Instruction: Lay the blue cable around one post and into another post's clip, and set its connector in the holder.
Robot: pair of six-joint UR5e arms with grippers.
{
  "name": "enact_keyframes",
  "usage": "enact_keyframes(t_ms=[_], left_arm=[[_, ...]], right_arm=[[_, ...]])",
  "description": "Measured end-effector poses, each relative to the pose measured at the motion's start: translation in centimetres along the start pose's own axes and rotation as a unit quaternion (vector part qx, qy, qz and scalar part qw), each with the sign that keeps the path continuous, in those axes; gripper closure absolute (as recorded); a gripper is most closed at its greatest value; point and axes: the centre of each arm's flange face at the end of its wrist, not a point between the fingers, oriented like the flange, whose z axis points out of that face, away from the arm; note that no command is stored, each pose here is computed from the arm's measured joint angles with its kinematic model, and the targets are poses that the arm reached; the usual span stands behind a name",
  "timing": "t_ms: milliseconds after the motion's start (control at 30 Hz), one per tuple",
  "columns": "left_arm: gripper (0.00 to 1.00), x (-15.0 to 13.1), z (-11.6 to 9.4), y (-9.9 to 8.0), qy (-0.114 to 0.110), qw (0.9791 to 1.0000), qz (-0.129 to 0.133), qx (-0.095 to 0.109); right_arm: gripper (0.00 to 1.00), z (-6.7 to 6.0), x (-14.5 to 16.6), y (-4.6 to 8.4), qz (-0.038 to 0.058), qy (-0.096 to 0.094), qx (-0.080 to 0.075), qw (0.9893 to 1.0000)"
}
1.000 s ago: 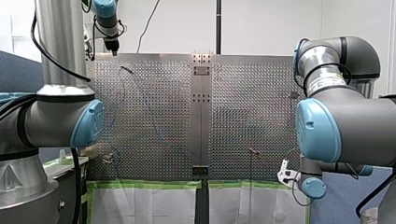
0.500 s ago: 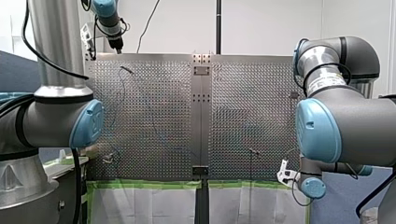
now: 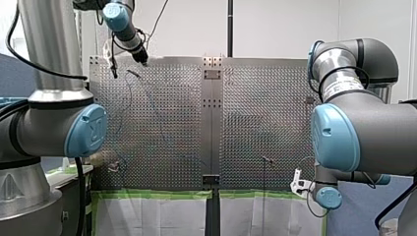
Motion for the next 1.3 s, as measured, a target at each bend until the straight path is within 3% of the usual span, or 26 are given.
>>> enact_keyframes(t_ms=[267,400,533,867,1100,1300], left_arm=[[0.02,5.3,2.4,0.0,0.034,0.9989,0.031,-0.006],[0.02,8.1,3.3,0.1,0.050,0.9978,0.041,-0.013],[0.02,10.7,3.9,0.2,0.064,0.9965,0.050,-0.020],[0.02,17.7,4.7,0.5,0.099,0.9915,0.077,-0.036],[0.02,21.1,5.5,-0.4,0.101,0.9904,0.086,-0.040],[0.02,23.6,6.0,-1.3,0.096,0.9911,0.081,-0.042]], right_arm=[[1.00,0.2,0.1,-0.3,-0.0267,-0.004,0.013,0.9996],[1.00,0.4,0.7,-0.8,-0.0445,-0.009,0.031,0.9985],[1.00,0.7,1.8,-1.4,-0.0549,-0.007,0.050,0.9972],[1.00,0.7,3.1,-2.6,-0.0598,-0.007,0.092,0.9939],[1.00,0.5,2.9,-3.5,-0.0600,-0.012,0.123,0.9905],[1.00,0.4,3.0,-3.9,-0.0601,-0.014,0.147,0.9872]])
